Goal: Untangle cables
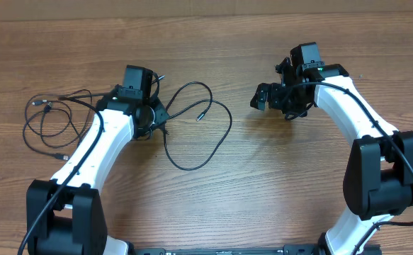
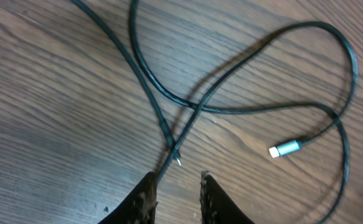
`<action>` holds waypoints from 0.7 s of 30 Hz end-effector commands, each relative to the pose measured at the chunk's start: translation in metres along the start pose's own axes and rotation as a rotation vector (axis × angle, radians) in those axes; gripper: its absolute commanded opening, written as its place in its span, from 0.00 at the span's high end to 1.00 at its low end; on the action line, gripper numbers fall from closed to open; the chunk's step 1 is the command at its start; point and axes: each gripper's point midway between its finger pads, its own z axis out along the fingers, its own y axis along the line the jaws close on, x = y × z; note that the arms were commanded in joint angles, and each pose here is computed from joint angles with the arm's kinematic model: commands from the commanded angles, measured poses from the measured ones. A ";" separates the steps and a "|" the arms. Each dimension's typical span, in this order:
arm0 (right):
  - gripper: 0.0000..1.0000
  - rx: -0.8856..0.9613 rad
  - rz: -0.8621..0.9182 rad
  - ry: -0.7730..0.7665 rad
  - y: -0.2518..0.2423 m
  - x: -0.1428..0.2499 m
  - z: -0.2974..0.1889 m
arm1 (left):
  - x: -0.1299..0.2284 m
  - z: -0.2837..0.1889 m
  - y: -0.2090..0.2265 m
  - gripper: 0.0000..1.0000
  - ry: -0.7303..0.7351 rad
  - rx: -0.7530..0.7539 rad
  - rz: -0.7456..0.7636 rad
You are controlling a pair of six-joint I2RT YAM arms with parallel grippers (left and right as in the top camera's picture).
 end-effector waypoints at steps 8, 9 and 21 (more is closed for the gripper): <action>0.00 0.001 -0.010 -0.022 0.003 -0.002 -0.007 | 0.008 0.059 0.022 0.73 0.044 -0.121 -0.079; 0.00 0.001 -0.009 -0.022 0.003 -0.002 -0.007 | 0.009 0.064 0.022 0.72 0.054 -0.120 -0.079; 0.00 0.001 -0.009 -0.022 0.003 -0.002 -0.007 | 0.032 0.071 0.039 0.73 0.153 -0.195 -0.061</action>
